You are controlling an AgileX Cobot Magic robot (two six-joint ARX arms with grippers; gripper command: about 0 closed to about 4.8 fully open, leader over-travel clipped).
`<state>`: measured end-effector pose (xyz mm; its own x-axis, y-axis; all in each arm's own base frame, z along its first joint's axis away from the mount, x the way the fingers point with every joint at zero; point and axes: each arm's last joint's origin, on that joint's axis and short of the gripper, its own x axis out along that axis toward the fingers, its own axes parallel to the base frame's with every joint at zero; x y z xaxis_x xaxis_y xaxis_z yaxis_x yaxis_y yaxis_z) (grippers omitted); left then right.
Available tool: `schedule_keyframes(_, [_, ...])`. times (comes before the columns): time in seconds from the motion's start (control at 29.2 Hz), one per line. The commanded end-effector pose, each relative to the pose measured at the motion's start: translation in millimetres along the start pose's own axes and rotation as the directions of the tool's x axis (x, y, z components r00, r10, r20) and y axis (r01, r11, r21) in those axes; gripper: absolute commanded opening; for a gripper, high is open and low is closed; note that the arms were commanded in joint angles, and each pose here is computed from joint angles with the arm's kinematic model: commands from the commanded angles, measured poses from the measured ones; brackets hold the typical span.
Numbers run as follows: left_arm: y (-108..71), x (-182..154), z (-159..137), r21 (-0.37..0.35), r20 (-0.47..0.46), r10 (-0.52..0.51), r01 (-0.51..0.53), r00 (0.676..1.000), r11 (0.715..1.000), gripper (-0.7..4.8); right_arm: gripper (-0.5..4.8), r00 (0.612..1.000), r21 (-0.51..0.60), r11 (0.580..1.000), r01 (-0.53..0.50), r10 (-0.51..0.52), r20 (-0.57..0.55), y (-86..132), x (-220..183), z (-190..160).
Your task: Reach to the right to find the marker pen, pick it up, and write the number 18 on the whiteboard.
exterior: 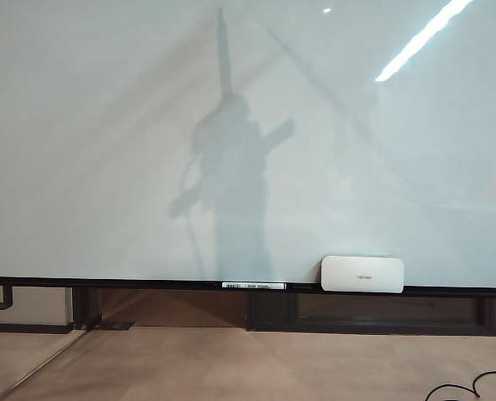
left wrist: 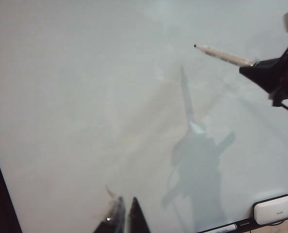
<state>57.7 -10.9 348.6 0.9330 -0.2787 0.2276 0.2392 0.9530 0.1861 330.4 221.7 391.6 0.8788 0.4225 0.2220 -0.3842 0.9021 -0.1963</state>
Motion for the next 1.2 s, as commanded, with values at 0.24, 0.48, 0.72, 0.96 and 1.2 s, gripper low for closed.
schedule_keyframes(0.24, [0.8,0,3,0.025,0.013,0.019,-0.020,1.000,0.999,0.21,-0.05,0.997,0.014,0.997,0.082,-0.082,0.010,-2,2,6])
schedule_keyframes(0.48, [0.8,0,3,0.029,0.013,0.018,-0.019,1.000,0.999,0.21,-0.04,0.996,0.017,0.996,0.084,-0.085,0.024,-2,2,6])
schedule_keyframes(0.72, [0.6,-1,3,0.042,0.012,0.015,-0.016,1.000,0.999,0.21,-0.04,0.996,0.015,0.996,0.085,-0.086,0.023,0,6,0])
schedule_keyframes(0.96, [0.6,-1,2,0.042,0.009,0.015,-0.015,1.000,0.999,0.21,-0.04,0.996,0.012,0.996,0.088,-0.088,0.020,1,8,-4])
schedule_keyframes(1.2, [0.6,-1,2,0.043,0.007,0.015,-0.015,1.000,0.999,0.21,-0.04,0.994,0.016,0.995,0.094,-0.095,0.057,1,11,-6])
